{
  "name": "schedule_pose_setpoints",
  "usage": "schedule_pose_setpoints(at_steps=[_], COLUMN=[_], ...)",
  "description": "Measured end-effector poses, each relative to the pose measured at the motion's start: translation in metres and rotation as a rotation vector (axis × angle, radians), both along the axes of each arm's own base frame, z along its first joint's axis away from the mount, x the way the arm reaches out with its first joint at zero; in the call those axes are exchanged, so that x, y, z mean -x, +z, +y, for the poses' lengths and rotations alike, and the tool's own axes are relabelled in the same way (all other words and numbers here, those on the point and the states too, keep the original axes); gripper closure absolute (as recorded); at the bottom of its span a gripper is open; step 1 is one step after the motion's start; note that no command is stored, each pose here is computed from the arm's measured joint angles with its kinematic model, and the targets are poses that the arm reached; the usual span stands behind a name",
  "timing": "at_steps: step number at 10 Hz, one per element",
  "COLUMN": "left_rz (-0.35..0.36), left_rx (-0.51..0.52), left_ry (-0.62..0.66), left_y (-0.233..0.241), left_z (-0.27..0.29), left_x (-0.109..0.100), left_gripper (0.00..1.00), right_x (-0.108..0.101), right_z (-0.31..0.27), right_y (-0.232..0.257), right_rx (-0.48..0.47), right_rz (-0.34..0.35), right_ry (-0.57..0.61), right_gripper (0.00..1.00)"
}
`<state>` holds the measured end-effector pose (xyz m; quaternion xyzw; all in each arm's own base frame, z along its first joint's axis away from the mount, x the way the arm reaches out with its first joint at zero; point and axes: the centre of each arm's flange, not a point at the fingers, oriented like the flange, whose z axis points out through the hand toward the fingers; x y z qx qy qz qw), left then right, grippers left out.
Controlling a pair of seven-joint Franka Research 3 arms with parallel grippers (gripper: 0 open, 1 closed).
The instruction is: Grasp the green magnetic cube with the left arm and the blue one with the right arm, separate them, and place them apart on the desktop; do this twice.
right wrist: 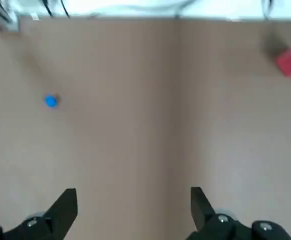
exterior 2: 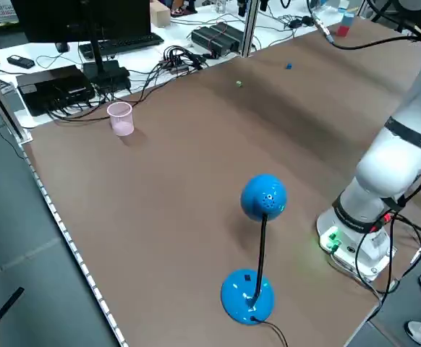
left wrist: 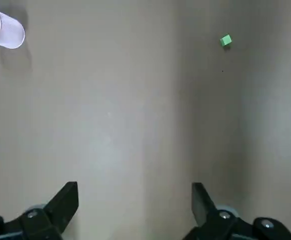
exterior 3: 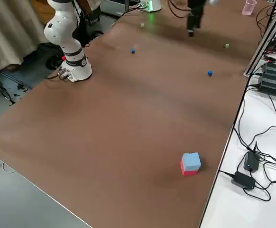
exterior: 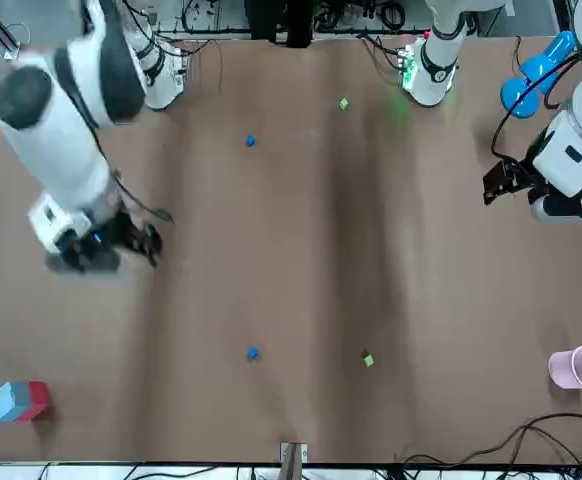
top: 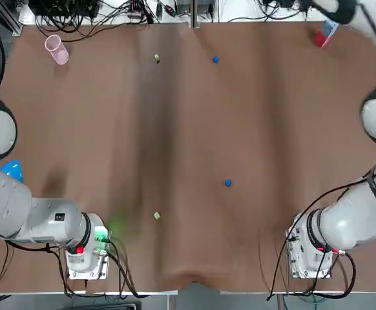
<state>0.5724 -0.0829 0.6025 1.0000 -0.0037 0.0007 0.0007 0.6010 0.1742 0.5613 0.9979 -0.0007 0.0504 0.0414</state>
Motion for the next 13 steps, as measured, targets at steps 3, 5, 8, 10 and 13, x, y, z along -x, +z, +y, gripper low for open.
schedule_pose_setpoints(at_steps=[3, 5, 8, 10, 13], left_rz=[0.000, -0.001, -0.003, 0.000, 0.004], left_rx=[0.000, 0.000, 0.001, 0.001, 0.001], left_ry=[-0.003, -0.002, -0.001, 0.001, 0.000], left_y=[0.000, 0.000, 0.001, -0.001, -0.003], left_z=[-0.002, -0.001, -0.001, 0.000, 0.000], left_x=[0.000, 0.000, 0.000, -0.001, -0.002], left_gripper=[0.00, 0.00, 0.00, 0.00, 0.00], right_x=[0.030, 0.031, 0.038, 0.030, 0.020], right_z=[-0.058, -0.100, -0.129, -0.129, -0.136], right_y=[0.045, 0.052, 0.081, 0.089, 0.081], right_rx=[-0.026, -0.059, -0.093, -0.095, -0.093], right_rz=[0.069, 0.096, 0.148, 0.156, 0.160], right_ry=[0.021, 0.055, 0.066, 0.064, 0.052], right_gripper=[0.00, 0.00, 0.00, 0.00, 0.00])
